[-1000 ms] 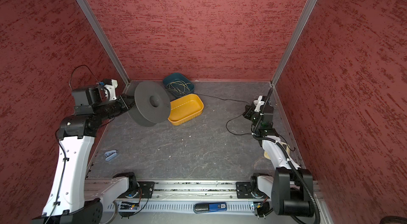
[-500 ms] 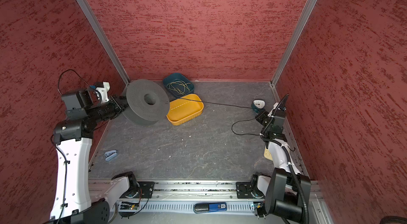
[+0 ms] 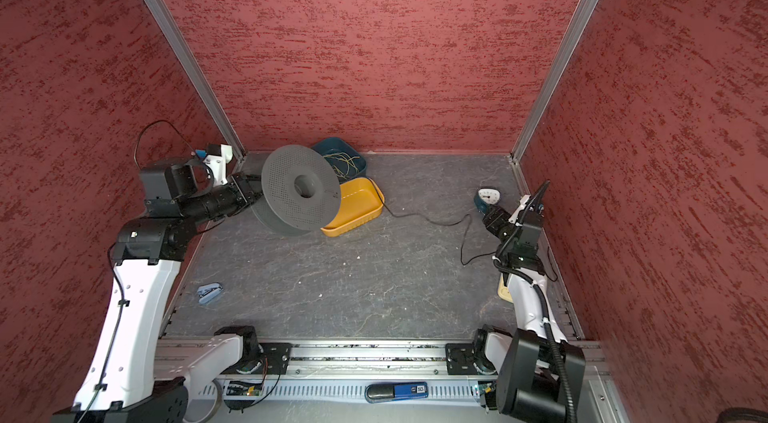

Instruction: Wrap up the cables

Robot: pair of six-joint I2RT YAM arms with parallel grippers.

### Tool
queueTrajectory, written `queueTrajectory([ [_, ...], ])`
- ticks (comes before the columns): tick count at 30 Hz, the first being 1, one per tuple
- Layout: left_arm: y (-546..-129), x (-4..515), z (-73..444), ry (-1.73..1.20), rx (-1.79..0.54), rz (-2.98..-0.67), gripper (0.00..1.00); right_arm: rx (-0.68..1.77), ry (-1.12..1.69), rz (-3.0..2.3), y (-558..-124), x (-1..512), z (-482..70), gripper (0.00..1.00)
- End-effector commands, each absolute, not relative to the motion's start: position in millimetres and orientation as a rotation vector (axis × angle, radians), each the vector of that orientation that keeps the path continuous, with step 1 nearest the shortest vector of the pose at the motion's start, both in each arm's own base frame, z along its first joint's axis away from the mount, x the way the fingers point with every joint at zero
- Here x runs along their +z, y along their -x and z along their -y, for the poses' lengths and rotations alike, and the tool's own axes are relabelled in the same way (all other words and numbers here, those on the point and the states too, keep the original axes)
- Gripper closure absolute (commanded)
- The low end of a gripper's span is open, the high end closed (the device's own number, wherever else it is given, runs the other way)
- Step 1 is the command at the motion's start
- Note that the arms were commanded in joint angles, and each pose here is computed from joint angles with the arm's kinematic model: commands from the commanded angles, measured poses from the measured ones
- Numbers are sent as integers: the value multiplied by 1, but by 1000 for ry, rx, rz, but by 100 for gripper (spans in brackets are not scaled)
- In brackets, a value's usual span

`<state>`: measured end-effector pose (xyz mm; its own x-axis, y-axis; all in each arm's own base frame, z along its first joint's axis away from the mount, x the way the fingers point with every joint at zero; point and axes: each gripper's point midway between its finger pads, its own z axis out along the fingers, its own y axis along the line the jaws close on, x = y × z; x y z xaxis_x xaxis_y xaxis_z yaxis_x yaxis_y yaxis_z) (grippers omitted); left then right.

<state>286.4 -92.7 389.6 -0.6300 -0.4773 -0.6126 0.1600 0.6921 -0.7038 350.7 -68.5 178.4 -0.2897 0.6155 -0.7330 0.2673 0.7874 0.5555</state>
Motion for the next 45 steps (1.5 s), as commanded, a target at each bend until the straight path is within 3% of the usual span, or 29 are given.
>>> queueTrajectory([
  [1, -285, 438, 102, 131, -958, -1906, 100, 364, -637, -1885, -354, 191, 66, 23],
  [4, -283, 446, 116, 79, -1022, -1907, 100, 357, -558, -1917, -361, 197, 49, 18],
  [9, -281, 450, 140, 5, -1099, -1922, 100, 513, -219, -1895, -371, 219, -25, 17],
  [18, -291, 442, 152, -23, -1074, -1945, 100, 835, 216, -1744, -345, 247, -123, 19],
  [29, -299, 434, 171, -84, -1093, -1975, 100, 1024, 477, -1660, -328, 252, -186, 18],
  [37, -291, 440, 174, -125, -1121, -1975, 100, 960, 466, -1720, -355, 224, -197, 22],
  [45, -283, 446, 179, -156, -1173, -1973, 100, 1025, 623, -1633, -342, 225, -229, 22],
])
